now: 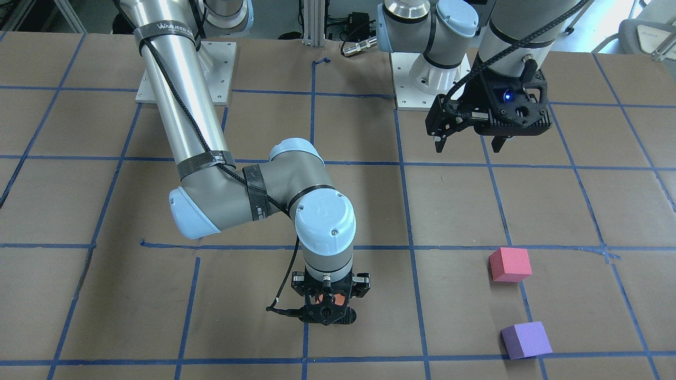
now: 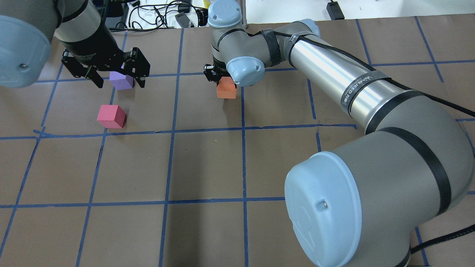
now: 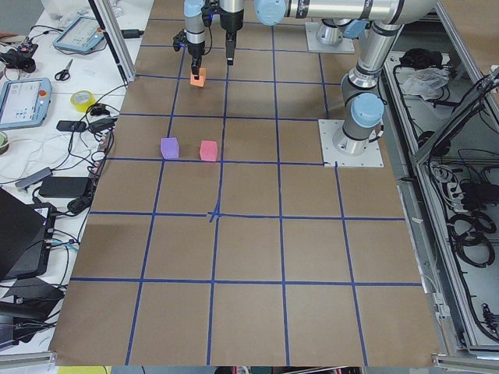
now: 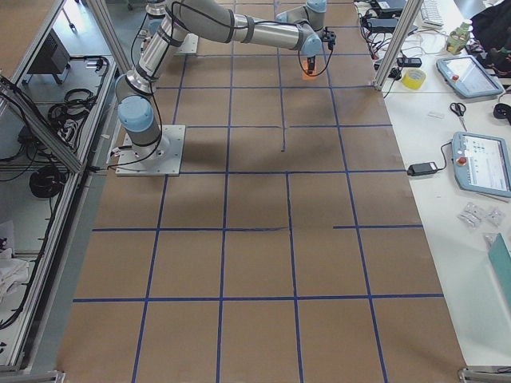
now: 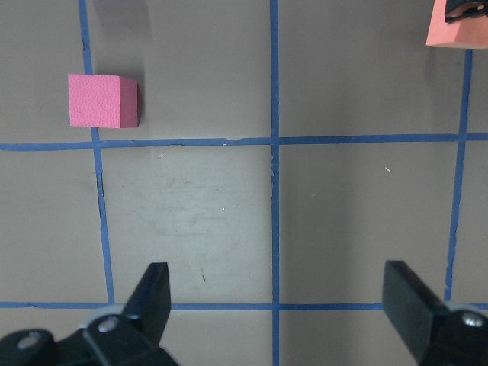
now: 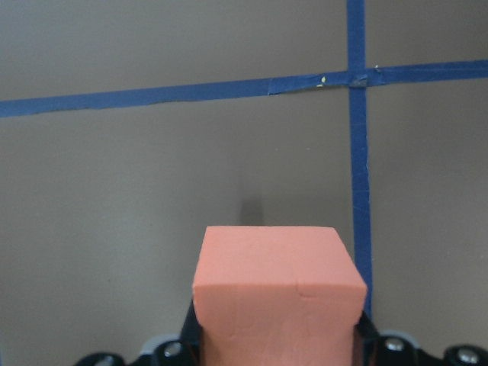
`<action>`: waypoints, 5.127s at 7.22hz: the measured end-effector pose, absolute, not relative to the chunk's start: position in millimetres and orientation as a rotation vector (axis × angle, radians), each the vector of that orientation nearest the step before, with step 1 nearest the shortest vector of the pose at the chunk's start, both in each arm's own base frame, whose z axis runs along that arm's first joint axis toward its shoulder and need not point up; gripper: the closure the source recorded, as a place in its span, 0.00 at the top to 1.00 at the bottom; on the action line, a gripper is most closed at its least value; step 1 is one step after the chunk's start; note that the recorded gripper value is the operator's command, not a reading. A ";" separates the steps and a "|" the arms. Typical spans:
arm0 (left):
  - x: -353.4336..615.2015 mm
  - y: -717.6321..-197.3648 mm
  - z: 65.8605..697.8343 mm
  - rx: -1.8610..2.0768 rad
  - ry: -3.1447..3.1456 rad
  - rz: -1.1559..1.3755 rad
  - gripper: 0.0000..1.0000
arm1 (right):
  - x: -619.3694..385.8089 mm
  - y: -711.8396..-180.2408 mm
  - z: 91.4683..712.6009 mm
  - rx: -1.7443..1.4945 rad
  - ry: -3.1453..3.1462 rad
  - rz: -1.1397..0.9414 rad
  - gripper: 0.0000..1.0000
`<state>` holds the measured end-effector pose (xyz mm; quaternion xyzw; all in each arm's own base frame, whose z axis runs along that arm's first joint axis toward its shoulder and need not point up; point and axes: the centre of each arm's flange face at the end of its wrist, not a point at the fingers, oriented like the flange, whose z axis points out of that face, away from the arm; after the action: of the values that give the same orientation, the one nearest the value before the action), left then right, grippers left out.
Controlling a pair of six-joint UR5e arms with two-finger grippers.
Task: Arrange blocks in a line
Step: 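Carry the orange cube toward the table center and lower it, then open the right gripper and raise the right arm away, then reach the left gripper over the orange cube at the center, then close the left gripper on the orange cube and lift it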
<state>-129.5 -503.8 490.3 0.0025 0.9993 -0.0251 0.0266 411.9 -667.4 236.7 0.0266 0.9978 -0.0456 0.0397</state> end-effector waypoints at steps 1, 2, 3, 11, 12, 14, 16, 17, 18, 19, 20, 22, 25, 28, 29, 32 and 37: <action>-129.4 -503.6 488.6 0.010 3.086 -0.071 1.00 | 416.0 -665.1 232.6 0.078 3.055 -0.129 0.49; -129.3 -503.6 487.2 0.012 3.085 -0.068 1.00 | 417.6 -663.5 228.6 0.073 3.058 -0.119 0.59; -129.3 -503.8 486.9 0.011 3.085 -0.070 1.00 | 418.5 -662.2 224.5 0.067 3.063 -0.110 0.66; -128.5 -507.0 484.0 0.005 3.090 -0.068 1.00 | 390.4 -646.4 292.6 0.082 3.097 -0.060 1.00; -128.5 -508.1 483.6 0.002 3.093 -0.070 1.00 | 367.6 -643.7 323.8 0.114 3.101 -0.044 1.00; -132.6 -521.0 478.1 -0.023 3.115 -0.117 1.00 | 308.1 -634.4 384.9 0.127 3.112 0.003 1.00; -160.5 -544.4 459.7 -0.069 3.176 -0.209 1.00 | 258.9 -604.8 427.6 0.123 3.119 0.034 1.00; -177.3 -556.4 443.7 -0.107 3.192 -0.232 1.00 | 235.9 -582.9 445.1 0.131 3.117 0.024 1.00; -196.9 -565.5 425.7 -0.131 3.203 -0.234 1.00 | 214.9 -560.0 461.3 0.143 3.115 0.004 1.00; -216.4 -573.7 406.8 -0.159 3.210 -0.237 1.00 | 200.0 -536.2 480.5 0.149 3.112 -0.036 1.00; -229.2 -584.2 387.7 -0.242 3.216 -0.262 1.00 | 192.4 -517.9 498.5 0.152 3.107 -0.083 1.00; -241.1 -601.9 351.3 -0.386 3.216 -0.283 1.00 | 188.0 -505.5 518.4 0.153 3.098 -0.149 1.00; -270.0 -618.1 302.7 -0.412 3.230 -0.297 1.00 | 173.0 -501.9 522.9 0.152 3.176 -0.139 1.00; -287.5 -643.8 274.6 -0.233 3.244 -0.344 1.00 | 171.0 -496.6 519.0 0.136 3.185 -0.089 1.00; -297.4 -650.5 265.5 -0.161 3.245 -0.335 1.00 | 171.3 -496.3 518.8 0.124 3.180 -0.086 1.00; -315.4 -652.9 229.0 -0.082 3.234 -0.257 1.00 | 173.4 -495.4 519.3 0.082 3.163 -0.080 1.00; -310.0 -653.5 210.7 -0.071 3.165 -0.233 0.68 | 174.6 -494.7 518.2 0.072 3.162 -0.076 1.00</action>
<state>-310.0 -653.5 210.7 -0.0224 0.9969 -0.0735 -0.0164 174.6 -494.7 518.2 0.0228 0.9994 -0.0241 -0.0112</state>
